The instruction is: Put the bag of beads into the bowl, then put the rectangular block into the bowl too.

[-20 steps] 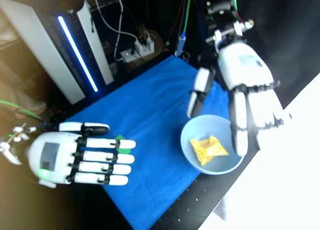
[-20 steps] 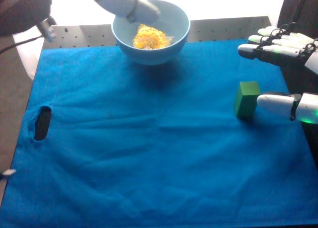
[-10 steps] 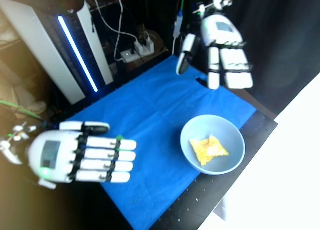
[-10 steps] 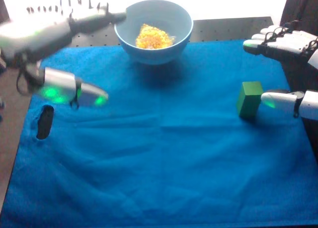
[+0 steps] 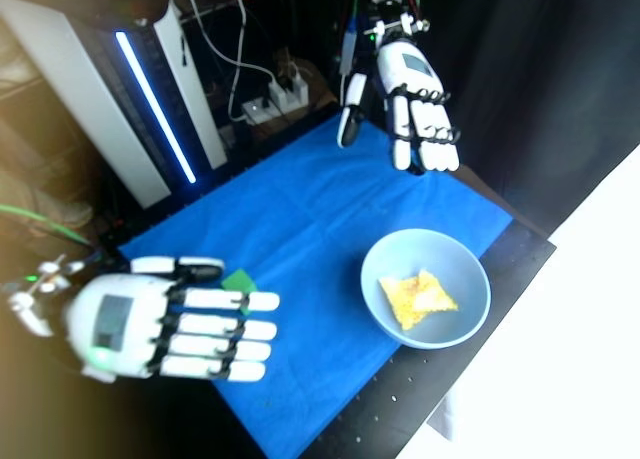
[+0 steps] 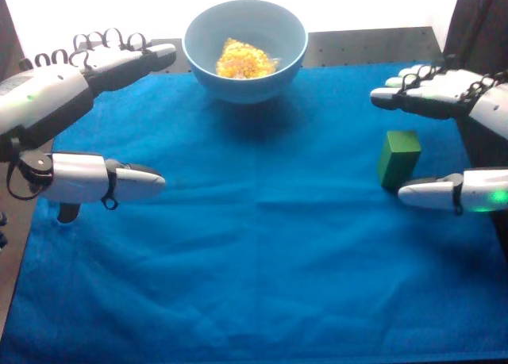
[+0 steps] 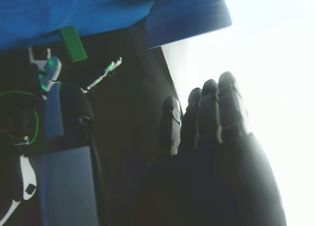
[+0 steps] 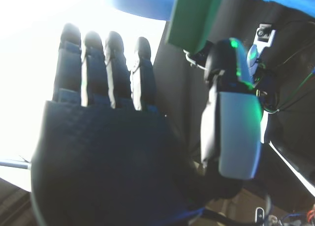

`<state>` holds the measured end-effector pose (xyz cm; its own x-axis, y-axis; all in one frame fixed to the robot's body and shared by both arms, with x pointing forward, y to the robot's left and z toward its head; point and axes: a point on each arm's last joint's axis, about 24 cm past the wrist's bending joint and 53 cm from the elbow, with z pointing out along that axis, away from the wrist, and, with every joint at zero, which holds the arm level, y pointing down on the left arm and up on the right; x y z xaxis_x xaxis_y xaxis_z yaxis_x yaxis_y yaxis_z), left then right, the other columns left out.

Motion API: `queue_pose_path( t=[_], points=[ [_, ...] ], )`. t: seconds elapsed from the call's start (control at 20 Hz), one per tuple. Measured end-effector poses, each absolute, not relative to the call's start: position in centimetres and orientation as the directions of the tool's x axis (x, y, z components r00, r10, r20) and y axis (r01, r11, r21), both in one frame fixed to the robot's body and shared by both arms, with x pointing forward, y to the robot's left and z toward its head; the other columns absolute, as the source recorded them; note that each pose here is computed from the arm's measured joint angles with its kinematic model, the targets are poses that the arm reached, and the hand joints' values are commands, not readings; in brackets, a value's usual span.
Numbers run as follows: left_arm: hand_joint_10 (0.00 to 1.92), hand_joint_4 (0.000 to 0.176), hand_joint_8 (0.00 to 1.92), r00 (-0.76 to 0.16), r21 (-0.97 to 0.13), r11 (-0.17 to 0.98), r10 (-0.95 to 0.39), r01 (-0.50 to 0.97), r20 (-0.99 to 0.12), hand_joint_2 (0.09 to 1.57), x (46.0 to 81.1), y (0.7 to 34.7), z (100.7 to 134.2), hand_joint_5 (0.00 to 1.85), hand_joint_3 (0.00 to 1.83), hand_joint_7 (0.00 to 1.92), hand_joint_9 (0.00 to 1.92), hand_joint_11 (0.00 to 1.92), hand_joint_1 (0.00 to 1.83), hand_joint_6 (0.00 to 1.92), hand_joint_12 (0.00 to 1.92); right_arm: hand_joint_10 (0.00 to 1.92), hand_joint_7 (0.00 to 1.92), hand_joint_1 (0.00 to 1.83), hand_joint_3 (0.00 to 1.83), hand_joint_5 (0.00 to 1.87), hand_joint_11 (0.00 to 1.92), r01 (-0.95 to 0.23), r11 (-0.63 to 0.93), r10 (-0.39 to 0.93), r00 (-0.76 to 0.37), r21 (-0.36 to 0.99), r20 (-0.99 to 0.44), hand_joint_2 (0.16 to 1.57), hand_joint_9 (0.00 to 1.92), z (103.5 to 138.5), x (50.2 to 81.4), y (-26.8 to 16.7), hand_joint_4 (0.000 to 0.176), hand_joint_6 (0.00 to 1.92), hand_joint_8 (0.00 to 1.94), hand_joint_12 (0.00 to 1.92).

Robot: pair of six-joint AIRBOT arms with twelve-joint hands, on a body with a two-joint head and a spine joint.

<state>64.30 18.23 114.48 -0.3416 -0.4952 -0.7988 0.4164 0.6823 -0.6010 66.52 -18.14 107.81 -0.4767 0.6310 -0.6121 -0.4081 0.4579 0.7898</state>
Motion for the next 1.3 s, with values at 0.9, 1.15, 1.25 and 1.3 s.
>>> queue_pose_path(
  t=[0.9, 1.15, 1.25, 1.3],
  points=[
    [0.01, 0.043, 0.01, -0.329, -0.625, 0.67, -0.531, 0.401, -0.781, 1.0, 63.9, 18.8, 114.4, 0.14, 0.01, 0.11, 0.05, 0.03, 0.85, 0.0, 0.01, 1.61, 0.96, 1.15, 0.0, 0.95, 0.8, -0.4, 0.44, 0.639, -0.49, 0.804, -0.593, 1.12, 0.9, 107.0, 66.9, -16.6, 0.0, 1.04, 1.29, 1.81],
    [0.0, 0.043, 0.01, -0.337, -0.628, 0.676, -0.53, 0.386, -0.778, 1.0, 63.7, 19.1, 113.8, 0.14, 0.01, 0.12, 0.02, 0.0, 0.85, 0.0, 0.0, 1.34, 1.03, 1.13, 0.0, 0.89, 0.9, -0.486, 0.416, 0.599, -0.49, 0.769, -0.634, 1.16, 1.0, 109.5, 67.1, -14.1, 0.0, 1.14, 0.98, 1.63],
    [0.0, 0.043, 0.01, -0.342, -0.631, 0.677, -0.531, 0.379, -0.775, 1.0, 63.6, 19.2, 113.5, 0.14, 0.0, 0.13, 0.02, 0.0, 0.87, 0.0, 0.0, 1.3, 1.05, 1.14, 0.0, 0.93, 0.87, -0.549, 0.386, 0.584, -0.477, 0.742, -0.657, 1.14, 0.96, 111.7, 67.3, -12.4, 0.0, 1.05, 0.82, 1.63],
    [0.0, 0.039, 0.0, -0.341, -0.631, 0.677, -0.532, 0.379, -0.775, 1.0, 63.6, 19.2, 113.6, 0.14, 0.0, 0.12, 0.03, 0.0, 0.88, 0.0, 0.0, 1.47, 1.06, 1.15, 0.0, 0.97, 0.92, -0.577, 0.364, 0.591, -0.464, 0.731, -0.66, 1.12, 1.0, 113.2, 67.5, -11.7, 0.0, 0.99, 1.07, 1.75]
  ],
)
